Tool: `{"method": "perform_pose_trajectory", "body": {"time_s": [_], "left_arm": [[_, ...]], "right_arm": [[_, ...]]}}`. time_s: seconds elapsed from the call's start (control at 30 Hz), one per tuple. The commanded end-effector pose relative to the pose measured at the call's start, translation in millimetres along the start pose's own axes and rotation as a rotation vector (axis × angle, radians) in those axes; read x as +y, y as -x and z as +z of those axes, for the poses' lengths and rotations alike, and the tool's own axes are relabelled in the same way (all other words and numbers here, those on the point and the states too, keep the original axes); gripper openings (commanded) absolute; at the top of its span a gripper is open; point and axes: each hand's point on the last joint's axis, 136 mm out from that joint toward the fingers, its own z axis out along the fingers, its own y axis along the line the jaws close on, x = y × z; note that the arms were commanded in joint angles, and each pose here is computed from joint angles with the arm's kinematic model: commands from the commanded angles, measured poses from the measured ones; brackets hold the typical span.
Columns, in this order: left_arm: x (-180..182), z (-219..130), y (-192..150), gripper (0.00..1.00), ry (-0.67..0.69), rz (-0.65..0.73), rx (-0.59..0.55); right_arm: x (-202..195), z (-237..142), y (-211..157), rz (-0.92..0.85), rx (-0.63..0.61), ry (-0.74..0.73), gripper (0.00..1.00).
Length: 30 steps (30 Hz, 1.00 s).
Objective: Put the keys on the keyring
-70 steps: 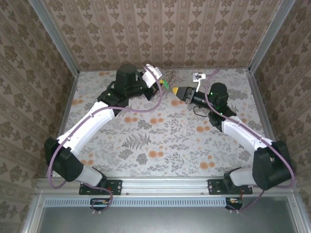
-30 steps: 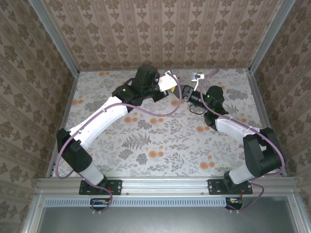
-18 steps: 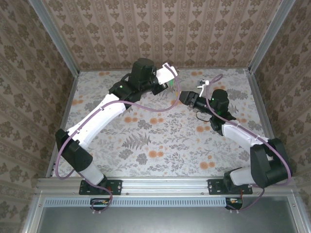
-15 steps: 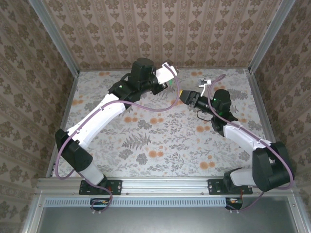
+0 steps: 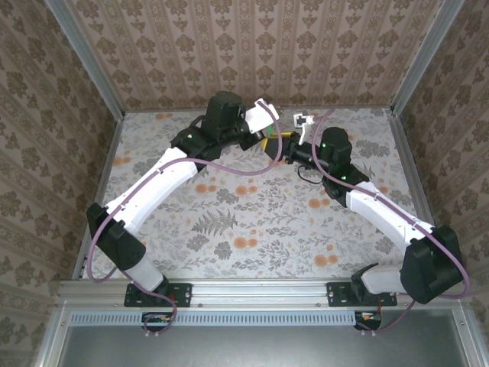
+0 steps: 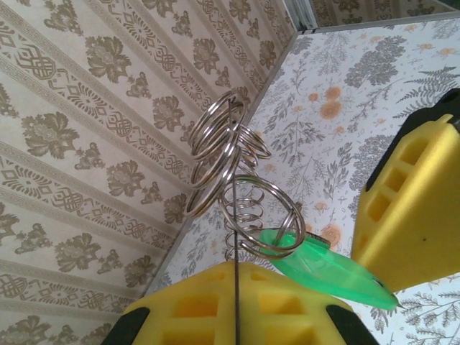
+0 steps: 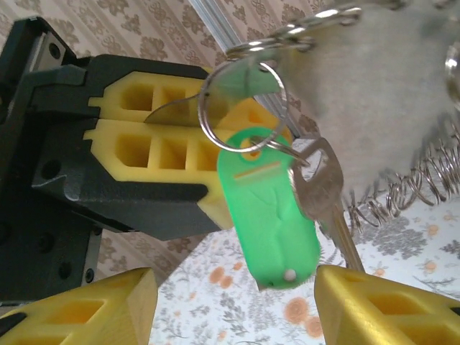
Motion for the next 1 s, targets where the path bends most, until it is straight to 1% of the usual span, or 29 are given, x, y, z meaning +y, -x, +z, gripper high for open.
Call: {"method": "perform_pose_trajectory", "body": {"time_s": [0.0,0.17,0.27,0.33,0.47,0.6,0.67,0.93,0.97], "left_arm": [[12,-12,26,0.00,0.014,-0.025,-0.077],[9,-13,26,0.00,-0.001,-0.030,-0.077],[8,-14,27,0.00,-0.009,-0.034,-0.077],[6,-14,27,0.00,-0.016,-0.033,-0.078],[4,-13,26,0.00,-0.027,-0.035,-0.077],[3,-12,24,0.00,-0.034,-0.035,-0.072],[2,-12,24,0.00,-0.035,-0.034,-0.070],[5,-10,20,0.00,-0.030,-0.044,-0.059],[5,-9,21,0.00,-0.029,-0.048,-0.060]], "right_arm": [[-4,2,5,-0.115,0.013,-0.085,0.61],[-6,9,7,-0.169,0.017,-0.125,0.58],[-14,9,10,-0.190,0.006,-0.175,0.56],[-22,7,15,-0.199,-0.017,-0.226,0.53],[-29,4,27,-0.206,-0.072,-0.283,0.45],[-31,0,37,-0.202,-0.118,-0.294,0.35],[-30,-1,40,-0.198,-0.128,-0.287,0.29],[-22,-8,35,-0.208,-0.108,-0.206,0.00],[-21,-9,33,-0.211,-0.105,-0.194,0.00]]}}
